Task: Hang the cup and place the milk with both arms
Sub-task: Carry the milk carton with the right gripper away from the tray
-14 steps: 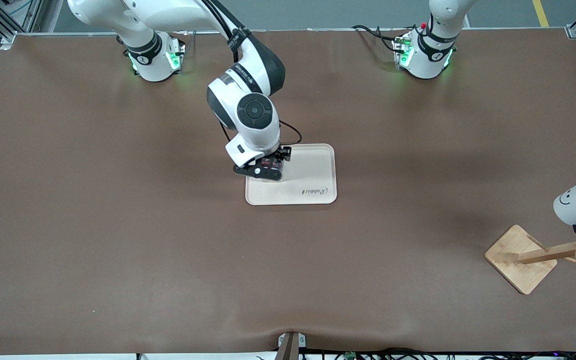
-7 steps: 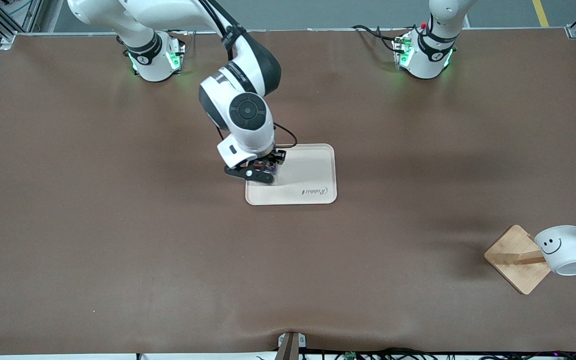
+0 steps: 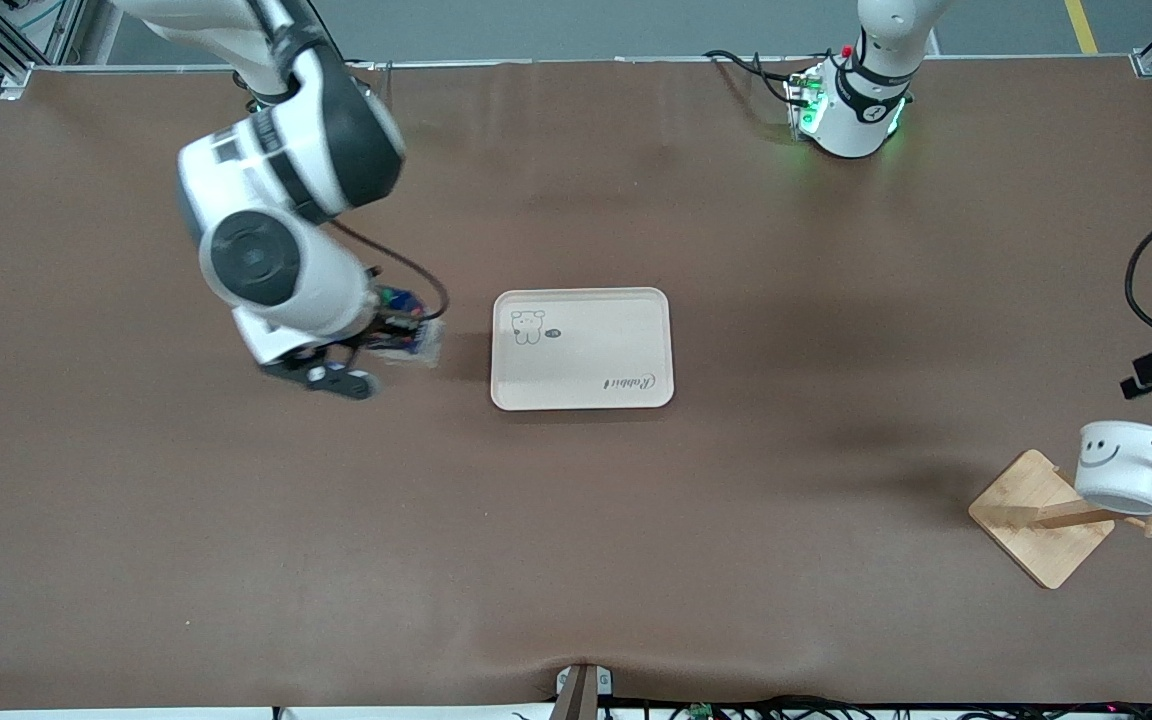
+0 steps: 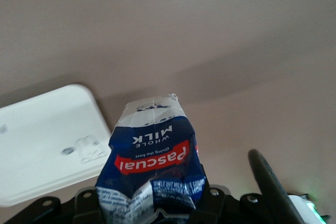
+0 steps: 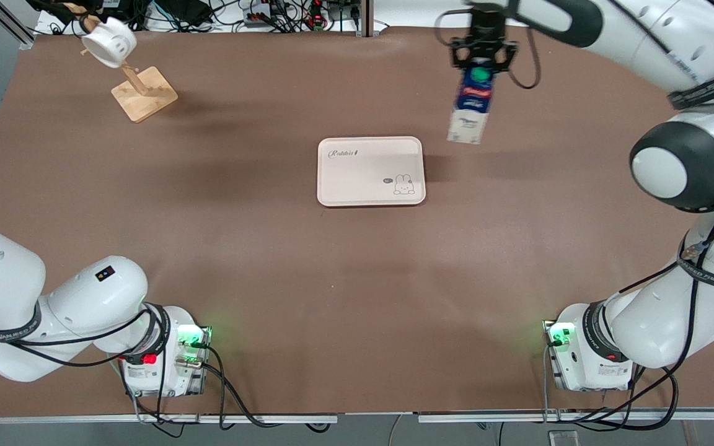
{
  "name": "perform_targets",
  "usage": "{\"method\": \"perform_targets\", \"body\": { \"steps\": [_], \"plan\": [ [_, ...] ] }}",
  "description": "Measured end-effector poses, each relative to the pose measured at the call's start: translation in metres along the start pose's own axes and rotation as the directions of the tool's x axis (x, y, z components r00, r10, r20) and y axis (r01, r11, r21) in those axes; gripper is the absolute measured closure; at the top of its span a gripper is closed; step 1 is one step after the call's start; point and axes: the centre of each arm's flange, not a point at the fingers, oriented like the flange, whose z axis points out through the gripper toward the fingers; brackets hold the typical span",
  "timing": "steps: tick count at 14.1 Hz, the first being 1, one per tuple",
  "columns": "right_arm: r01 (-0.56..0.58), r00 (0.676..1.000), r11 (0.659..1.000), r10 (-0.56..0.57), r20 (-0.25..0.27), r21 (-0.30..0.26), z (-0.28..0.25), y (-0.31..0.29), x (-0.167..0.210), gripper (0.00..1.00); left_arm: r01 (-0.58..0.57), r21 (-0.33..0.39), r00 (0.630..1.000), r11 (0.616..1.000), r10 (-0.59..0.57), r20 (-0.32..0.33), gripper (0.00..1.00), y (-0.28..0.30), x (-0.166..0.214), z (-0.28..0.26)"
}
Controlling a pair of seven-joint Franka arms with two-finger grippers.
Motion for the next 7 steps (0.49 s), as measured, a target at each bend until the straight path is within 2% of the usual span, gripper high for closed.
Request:
{"method": "perform_targets", "body": {
  "steps": [3,6,7],
  "plan": [
    [0.029,0.999,0.999,-0.029,0.04,-0.015,0.023,0.082,0.048,0.39,0.059,0.021,0.997,0.998,-0.06,0.056,0.0,0.05,-0.017,-0.025],
    [0.071,0.997,0.997,-0.071,0.033,0.009,0.041,0.129,0.071,0.39,0.097,0.04,0.991,0.995,-0.1,0.084,0.0,0.106,-0.031,-0.041],
    [0.088,0.996,0.996,-0.088,0.018,-0.001,0.048,0.144,0.08,0.39,0.1,0.045,0.991,0.994,-0.104,0.088,0.0,0.121,-0.035,-0.046]
  ]
}}
